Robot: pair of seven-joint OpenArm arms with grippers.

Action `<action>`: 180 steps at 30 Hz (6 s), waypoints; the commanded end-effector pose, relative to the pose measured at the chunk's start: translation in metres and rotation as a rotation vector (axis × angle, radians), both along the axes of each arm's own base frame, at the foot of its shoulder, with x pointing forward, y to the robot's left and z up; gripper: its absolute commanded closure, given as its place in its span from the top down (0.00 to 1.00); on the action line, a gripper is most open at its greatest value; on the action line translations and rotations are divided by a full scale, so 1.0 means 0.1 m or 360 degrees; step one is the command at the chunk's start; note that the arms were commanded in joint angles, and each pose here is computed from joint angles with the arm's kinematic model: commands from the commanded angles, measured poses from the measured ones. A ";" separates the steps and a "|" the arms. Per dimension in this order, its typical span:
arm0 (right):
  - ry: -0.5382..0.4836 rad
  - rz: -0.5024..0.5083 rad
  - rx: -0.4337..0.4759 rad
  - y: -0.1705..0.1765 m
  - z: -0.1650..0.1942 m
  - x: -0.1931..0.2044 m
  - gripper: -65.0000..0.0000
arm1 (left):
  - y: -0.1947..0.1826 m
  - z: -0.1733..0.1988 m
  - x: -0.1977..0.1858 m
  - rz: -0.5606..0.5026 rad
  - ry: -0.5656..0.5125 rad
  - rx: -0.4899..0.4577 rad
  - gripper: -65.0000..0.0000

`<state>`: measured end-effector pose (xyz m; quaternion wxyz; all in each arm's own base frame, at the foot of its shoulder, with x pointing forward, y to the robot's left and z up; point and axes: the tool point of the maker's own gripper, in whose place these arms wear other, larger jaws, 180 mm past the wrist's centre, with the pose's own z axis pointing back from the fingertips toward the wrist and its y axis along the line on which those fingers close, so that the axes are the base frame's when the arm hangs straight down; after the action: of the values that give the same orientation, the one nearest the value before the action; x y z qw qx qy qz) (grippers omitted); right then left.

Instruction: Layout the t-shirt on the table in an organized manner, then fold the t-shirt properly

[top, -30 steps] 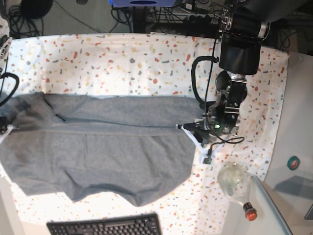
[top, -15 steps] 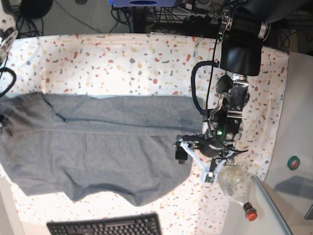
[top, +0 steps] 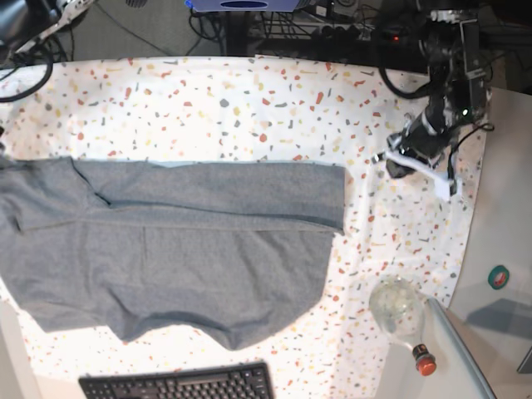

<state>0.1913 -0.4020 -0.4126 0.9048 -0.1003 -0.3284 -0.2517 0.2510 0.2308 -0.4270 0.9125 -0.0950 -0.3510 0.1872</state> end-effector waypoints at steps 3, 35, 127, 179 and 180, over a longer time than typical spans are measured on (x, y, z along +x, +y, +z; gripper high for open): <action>-0.0071 -0.0004 -0.0029 -0.08 0.12 -0.01 0.59 | -0.02 -0.04 -0.08 0.0022 0.0001 -0.0077 0.00; -0.0167 -0.0038 0.0094 -0.09 -0.04 0.03 0.60 | -0.81 -0.65 0.42 -0.0012 0.0199 -0.0382 0.88; 0.0468 0.0957 -0.0029 0.16 -0.37 0.67 0.00 | 0.36 -0.54 -0.04 0.0004 0.0265 0.0125 0.00; -0.0173 0.0002 -0.0256 -0.47 0.56 0.43 0.55 | 0.40 -0.52 -0.02 0.0001 0.0260 0.0142 0.00; -0.0212 -0.0057 -0.0193 -0.38 0.55 0.35 0.55 | 0.40 -0.52 -0.02 0.0001 0.0260 0.0142 0.00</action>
<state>0.2243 -0.4191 -0.3810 0.8799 -0.1126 -0.3804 -0.2614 0.2462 0.2628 -0.4829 0.9413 -0.0504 -0.2801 0.1815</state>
